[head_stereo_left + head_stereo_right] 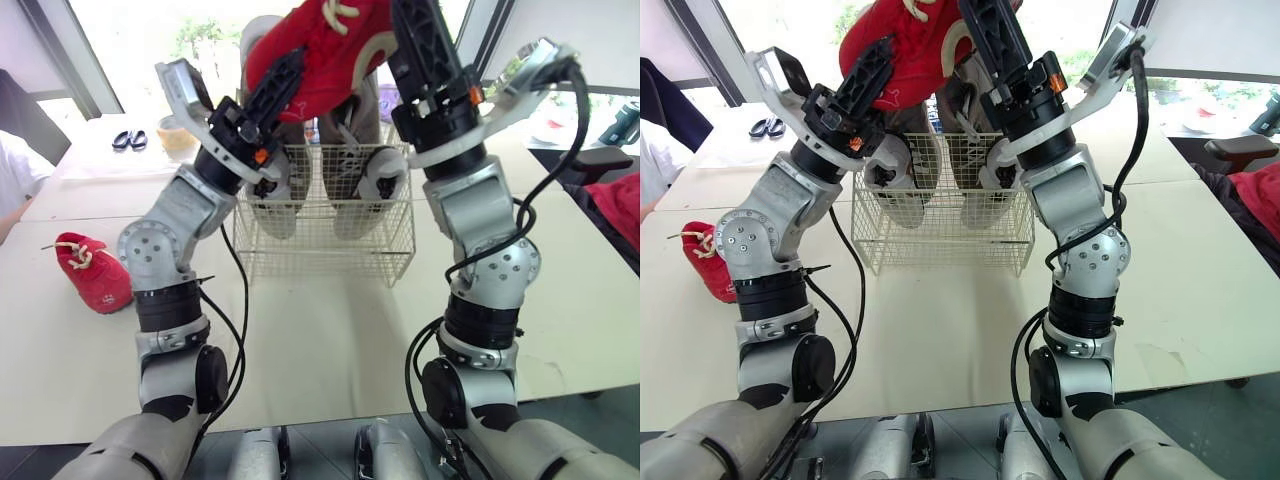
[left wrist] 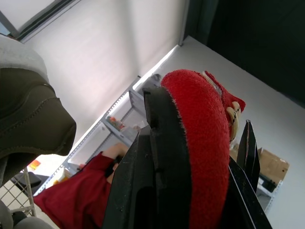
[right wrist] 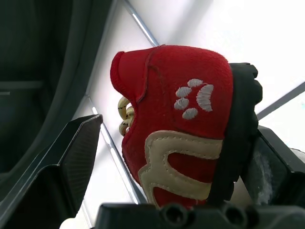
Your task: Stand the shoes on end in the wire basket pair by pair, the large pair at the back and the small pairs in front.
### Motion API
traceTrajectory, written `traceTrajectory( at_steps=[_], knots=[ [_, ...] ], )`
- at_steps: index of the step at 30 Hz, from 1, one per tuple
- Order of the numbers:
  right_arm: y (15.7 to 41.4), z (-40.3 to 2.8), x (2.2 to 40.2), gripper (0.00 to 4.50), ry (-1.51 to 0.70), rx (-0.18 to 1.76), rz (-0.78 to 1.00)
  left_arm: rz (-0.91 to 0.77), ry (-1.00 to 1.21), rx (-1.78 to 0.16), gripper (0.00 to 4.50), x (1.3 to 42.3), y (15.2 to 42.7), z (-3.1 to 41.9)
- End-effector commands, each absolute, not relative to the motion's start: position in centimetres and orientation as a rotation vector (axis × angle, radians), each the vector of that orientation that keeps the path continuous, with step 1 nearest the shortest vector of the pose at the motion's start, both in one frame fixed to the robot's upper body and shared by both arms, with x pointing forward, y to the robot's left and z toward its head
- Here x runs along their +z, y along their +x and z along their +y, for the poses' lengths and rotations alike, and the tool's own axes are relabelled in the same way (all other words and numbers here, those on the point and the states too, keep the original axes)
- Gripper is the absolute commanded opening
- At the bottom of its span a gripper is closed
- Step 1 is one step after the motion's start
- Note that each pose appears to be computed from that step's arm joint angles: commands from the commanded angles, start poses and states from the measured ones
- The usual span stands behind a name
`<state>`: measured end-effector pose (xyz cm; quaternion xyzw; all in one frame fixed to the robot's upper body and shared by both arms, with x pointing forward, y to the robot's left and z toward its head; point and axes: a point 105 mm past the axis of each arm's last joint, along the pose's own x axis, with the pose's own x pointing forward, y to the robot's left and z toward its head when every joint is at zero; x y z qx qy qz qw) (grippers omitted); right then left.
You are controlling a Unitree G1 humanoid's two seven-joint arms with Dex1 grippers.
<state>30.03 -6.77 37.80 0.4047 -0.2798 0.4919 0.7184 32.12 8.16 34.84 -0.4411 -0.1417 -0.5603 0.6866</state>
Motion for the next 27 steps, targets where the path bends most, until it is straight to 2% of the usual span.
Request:
traceTrajectory(
  at_steps=[1, 2, 4, 7, 9, 12, 14, 15, 21, 24, 27],
  knots=[
    [28.7, -6.6, 39.2, 3.63, 0.858, 1.141, -0.672, -0.35, -0.939, -1.284, 0.67, 35.5, 31.2, 7.7],
    [28.7, -6.5, 39.2, 3.19, 0.854, 1.141, -0.672, -0.351, -0.935, -1.283, 0.67, 35.5, 31.2, 7.7],
    [28.7, -6.5, 39.2, 2.01, 0.849, 1.145, -0.669, -0.355, -0.924, -1.277, 0.67, 35.4, 31.3, 7.8],
    [28.6, -6.4, 39.2, 0.7, 0.846, 1.155, -0.664, -0.371, -0.871, -1.276, 0.67, 35.3, 31.0, 7.6],
    [28.6, -6.2, 39.1, 0.7, 0.836, 1.161, -0.658, -0.36, -0.825, -1.238, 0.67, 34.7, 31.2, 7.7],
    [28.7, -6.5, 39.5, 0.67, 0.817, 1.165, -0.669, -0.343, -0.789, -1.219, 1.69, 34.4, 30.9, 8.1],
    [28.4, -7.2, 40.4, 0.67, 0.748, 1.181, -0.705, -0.315, -0.66, -1.166, 2.76, 33.6, 30.6, 8.2],
    [28.4, -7.8, 40.9, 0.67, 0.699, 1.186, -0.719, -0.299, -0.605, -1.147, 3.11, 33.2, 30.3, 8.3],
    [28.0, -11.4, 40.9, 0.67, 0.319, 1.279, -0.605, -0.236, -0.387, -1.033, 3.11, 31.5, 27.7, 9.4],
    [28.2, -12.0, 39.7, 0.67, 0.148, 1.31, -0.505, -0.218, -0.356, -0.997, 3.11, 30.8, 26.4, 9.8],
    [29.1, -12.2, 37.6, 0.67, 0.015, 1.318, -0.415, -0.206, -0.417, -0.927, 3.11, 30.0, 26.4, 10.4]
  ],
)
